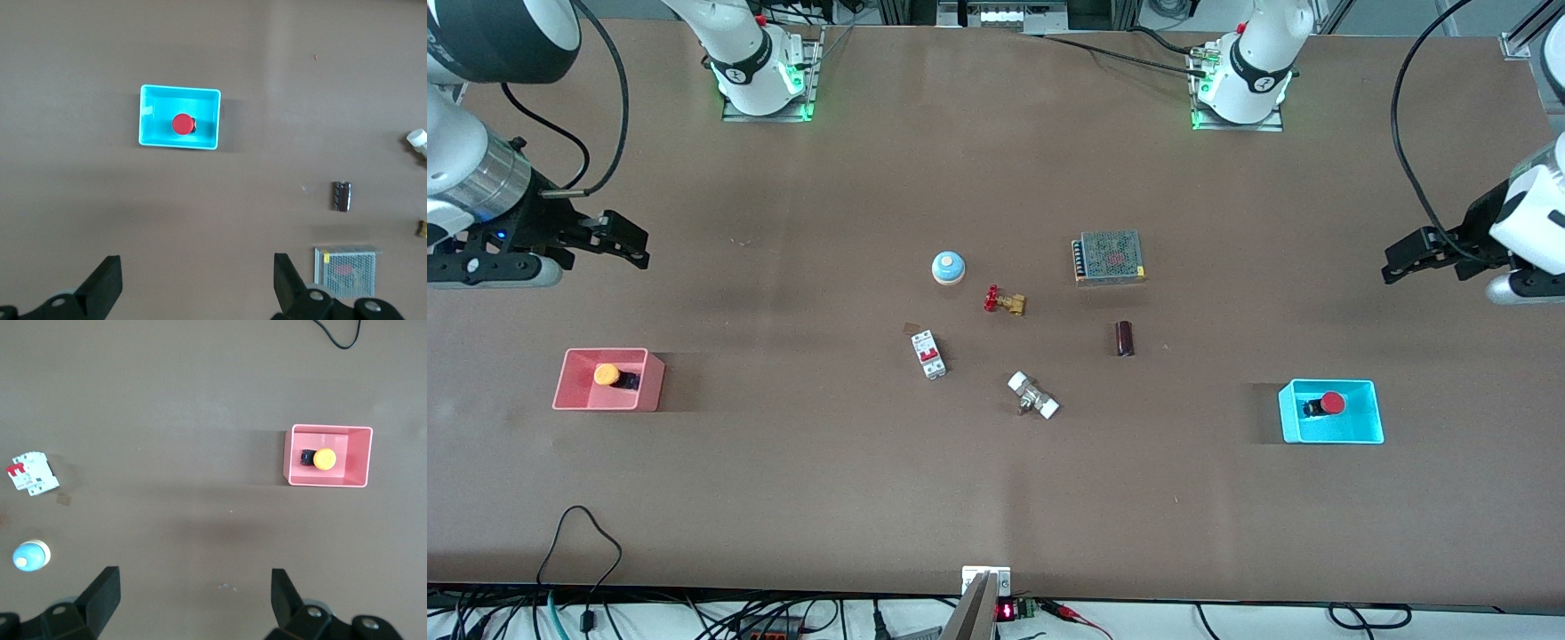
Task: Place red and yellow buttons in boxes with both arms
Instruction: 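Open the right gripper and lift away while the left gripper releases and retracts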
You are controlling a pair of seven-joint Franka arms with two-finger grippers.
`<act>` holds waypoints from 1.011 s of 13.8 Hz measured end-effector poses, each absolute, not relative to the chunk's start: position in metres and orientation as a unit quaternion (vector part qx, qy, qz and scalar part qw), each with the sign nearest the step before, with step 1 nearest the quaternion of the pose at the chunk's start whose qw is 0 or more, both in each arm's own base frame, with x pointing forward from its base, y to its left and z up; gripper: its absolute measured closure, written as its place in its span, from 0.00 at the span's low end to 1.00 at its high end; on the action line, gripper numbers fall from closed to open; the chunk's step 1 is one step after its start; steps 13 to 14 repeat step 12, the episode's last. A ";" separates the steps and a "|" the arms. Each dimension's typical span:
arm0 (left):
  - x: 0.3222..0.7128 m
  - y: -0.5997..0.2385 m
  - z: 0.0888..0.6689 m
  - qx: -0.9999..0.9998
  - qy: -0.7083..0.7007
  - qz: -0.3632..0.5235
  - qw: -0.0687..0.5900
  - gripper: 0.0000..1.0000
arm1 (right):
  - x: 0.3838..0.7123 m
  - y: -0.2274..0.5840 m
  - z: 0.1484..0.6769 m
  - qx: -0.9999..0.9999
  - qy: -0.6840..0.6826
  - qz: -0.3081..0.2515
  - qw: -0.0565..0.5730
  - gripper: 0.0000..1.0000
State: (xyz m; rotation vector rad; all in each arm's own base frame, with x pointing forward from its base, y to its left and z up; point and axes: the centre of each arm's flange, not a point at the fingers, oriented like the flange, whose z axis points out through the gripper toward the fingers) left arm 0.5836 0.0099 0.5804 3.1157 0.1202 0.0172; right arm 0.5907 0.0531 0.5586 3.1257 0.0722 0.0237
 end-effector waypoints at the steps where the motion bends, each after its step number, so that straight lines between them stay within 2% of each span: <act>1: 0.580 0.010 0.592 0.999 0.038 -0.001 0.012 0.00 | 0.591 0.050 0.557 1.000 0.023 0.006 0.008 0.00; 8: 0.576 0.009 0.596 0.999 0.037 -0.016 0.011 0.00 | 0.592 0.048 0.558 1.000 0.021 0.007 0.008 0.00; 14: 0.576 0.009 0.594 0.999 0.037 -0.018 0.011 0.00 | 0.579 0.038 0.562 1.000 0.012 -0.027 0.011 0.00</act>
